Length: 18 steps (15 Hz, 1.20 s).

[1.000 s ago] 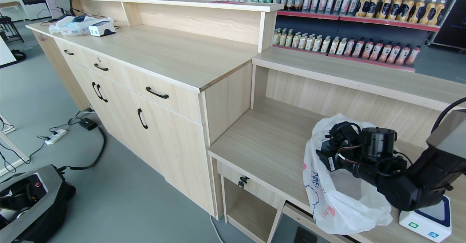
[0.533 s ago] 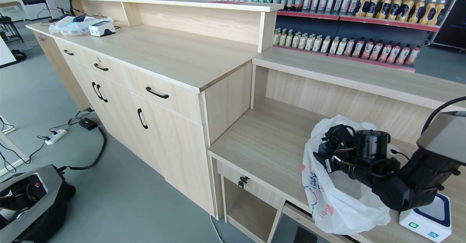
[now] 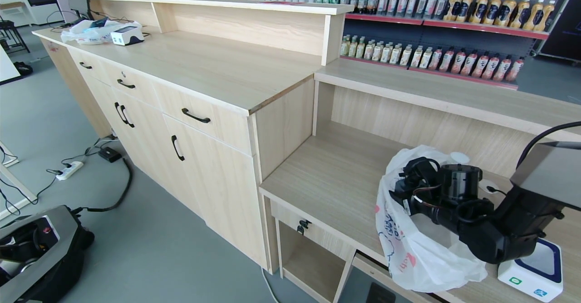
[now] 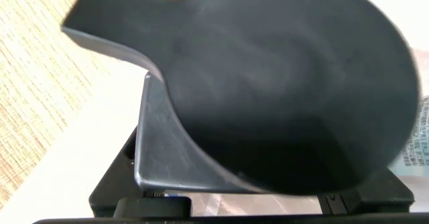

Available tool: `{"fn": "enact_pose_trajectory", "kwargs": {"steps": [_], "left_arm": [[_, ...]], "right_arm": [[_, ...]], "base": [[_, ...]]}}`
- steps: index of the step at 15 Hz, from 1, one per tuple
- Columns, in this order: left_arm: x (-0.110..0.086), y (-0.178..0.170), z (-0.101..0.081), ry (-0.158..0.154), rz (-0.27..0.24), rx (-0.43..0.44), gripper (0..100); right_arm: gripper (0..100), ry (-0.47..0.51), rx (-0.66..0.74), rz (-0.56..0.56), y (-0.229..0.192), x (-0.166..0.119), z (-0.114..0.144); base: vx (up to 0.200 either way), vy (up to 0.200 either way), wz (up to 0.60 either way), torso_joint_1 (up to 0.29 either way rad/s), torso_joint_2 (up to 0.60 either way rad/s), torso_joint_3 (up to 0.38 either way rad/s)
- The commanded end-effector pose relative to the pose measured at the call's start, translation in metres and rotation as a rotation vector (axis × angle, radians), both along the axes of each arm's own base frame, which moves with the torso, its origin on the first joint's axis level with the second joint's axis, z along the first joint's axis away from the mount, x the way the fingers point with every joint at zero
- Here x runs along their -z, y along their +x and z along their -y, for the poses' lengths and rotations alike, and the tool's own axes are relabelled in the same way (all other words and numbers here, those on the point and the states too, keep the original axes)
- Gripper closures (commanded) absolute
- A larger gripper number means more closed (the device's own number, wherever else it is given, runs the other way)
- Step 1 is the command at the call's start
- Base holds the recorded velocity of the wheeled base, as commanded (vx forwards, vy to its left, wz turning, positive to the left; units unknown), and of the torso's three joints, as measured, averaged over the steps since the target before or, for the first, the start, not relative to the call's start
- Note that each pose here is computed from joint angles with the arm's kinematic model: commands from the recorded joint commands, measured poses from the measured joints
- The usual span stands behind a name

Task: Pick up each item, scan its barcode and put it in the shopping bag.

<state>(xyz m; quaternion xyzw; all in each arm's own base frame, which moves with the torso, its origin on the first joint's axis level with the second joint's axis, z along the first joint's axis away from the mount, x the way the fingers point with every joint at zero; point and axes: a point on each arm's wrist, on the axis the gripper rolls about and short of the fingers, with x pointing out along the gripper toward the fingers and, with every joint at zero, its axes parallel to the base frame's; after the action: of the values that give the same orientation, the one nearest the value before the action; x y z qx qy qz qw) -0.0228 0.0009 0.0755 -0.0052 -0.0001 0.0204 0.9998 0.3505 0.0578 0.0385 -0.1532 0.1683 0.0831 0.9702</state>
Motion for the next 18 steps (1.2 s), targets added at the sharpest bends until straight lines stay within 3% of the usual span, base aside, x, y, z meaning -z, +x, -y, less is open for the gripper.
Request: {"fn": "enact_pose_trajectory", "kwargs": {"steps": [1, 8, 9, 14, 18], "left_arm": [[0.000, 0.000, 0.000, 0.000, 0.000, -0.001, 0], [0.000, 0.000, 0.000, 0.000, 0.000, -0.001, 0], [0.000, 0.000, 0.000, 0.000, 0.000, -0.001, 0], [0.000, 0.000, 0.000, 0.000, 0.000, -0.001, 0], [0.000, 0.000, 0.000, 0.000, 0.000, -0.001, 0]], "right_arm": [[100, -0.002, -0.001, -0.006, 0.001, 0.003, 0.000], [100, 0.008, 0.009, -0.021, 0.005, 0.011, 0.001], [0, 0.008, 0.009, -0.020, 0.006, 0.011, 0.000], [0, 0.015, -0.007, -0.012, 0.005, 0.006, 0.000], [0, 0.021, -0.025, 0.142, -0.010, -0.053, 0.000]], "base": [[0.000, 0.000, 0.00, 0.000, 0.00, 0.000], [0.000, 0.000, 0.00, 0.000, 0.00, 0.000], [0.000, 0.000, 0.00, 0.000, 0.00, 0.000], [0.000, 0.000, 0.00, 0.000, 0.00, 0.000], [0.000, 0.000, 0.00, 0.000, 0.00, 0.000]]}}
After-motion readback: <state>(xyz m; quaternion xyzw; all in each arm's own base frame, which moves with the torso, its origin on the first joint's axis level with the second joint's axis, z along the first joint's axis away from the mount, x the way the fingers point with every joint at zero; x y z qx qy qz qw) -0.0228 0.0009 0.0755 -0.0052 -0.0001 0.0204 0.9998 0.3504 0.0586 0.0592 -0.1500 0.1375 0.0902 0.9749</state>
